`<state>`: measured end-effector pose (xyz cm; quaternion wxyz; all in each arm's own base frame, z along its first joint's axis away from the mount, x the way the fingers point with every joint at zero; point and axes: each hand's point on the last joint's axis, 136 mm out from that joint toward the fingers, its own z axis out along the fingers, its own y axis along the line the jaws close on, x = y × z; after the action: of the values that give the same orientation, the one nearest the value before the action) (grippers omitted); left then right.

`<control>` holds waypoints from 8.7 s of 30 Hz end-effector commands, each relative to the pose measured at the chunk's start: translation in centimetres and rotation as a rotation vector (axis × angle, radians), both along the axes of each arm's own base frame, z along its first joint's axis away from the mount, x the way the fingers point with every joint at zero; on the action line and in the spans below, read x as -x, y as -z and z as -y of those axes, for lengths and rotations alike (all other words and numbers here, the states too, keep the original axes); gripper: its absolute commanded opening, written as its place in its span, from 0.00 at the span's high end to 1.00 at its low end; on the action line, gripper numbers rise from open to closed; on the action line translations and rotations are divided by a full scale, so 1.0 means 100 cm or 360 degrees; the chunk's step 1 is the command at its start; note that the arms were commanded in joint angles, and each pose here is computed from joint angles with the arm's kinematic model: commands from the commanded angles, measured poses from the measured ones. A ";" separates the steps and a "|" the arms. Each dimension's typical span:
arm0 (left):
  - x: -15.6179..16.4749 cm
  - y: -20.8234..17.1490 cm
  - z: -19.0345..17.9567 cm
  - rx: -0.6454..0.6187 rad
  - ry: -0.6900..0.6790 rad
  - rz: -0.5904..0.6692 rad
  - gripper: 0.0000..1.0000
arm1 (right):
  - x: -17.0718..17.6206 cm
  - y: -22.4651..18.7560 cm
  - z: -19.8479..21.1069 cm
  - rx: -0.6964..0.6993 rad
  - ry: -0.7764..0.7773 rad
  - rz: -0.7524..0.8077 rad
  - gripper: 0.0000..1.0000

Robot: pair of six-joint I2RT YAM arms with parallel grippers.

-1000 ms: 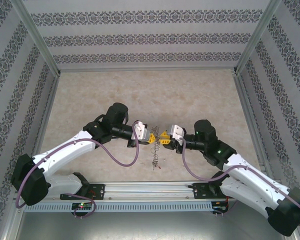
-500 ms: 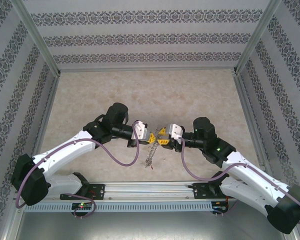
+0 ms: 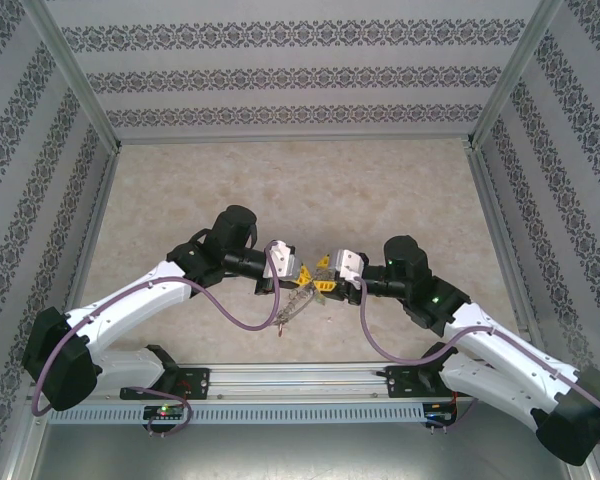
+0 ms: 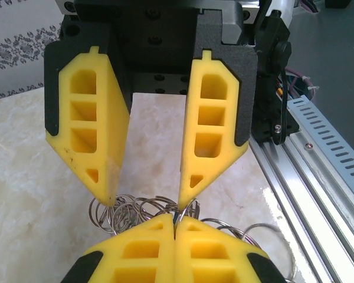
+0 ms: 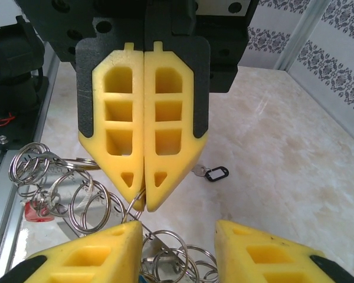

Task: Put the keys on the keyring

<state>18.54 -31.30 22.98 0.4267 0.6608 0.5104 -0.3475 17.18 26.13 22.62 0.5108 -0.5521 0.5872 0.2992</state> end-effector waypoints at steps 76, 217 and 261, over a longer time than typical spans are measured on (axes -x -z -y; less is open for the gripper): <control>-0.139 0.036 -0.155 -0.0275 -0.1993 -0.0811 0.31 | -0.020 0.020 -0.004 0.0374 -0.0152 0.0673 1.00; -0.055 -0.004 -0.034 -0.0467 -0.0321 -0.0842 1.00 | -0.027 0.013 0.009 0.0484 -0.0224 0.0735 1.00; -0.035 -0.014 0.007 -0.0145 -0.0108 -0.0229 1.00 | -0.017 -0.006 0.002 0.0112 -0.0467 -0.0110 1.00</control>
<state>22.82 -31.70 23.10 0.3464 0.6188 0.6079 -0.3571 19.25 25.43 21.17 0.4103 -0.6405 0.5511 0.3430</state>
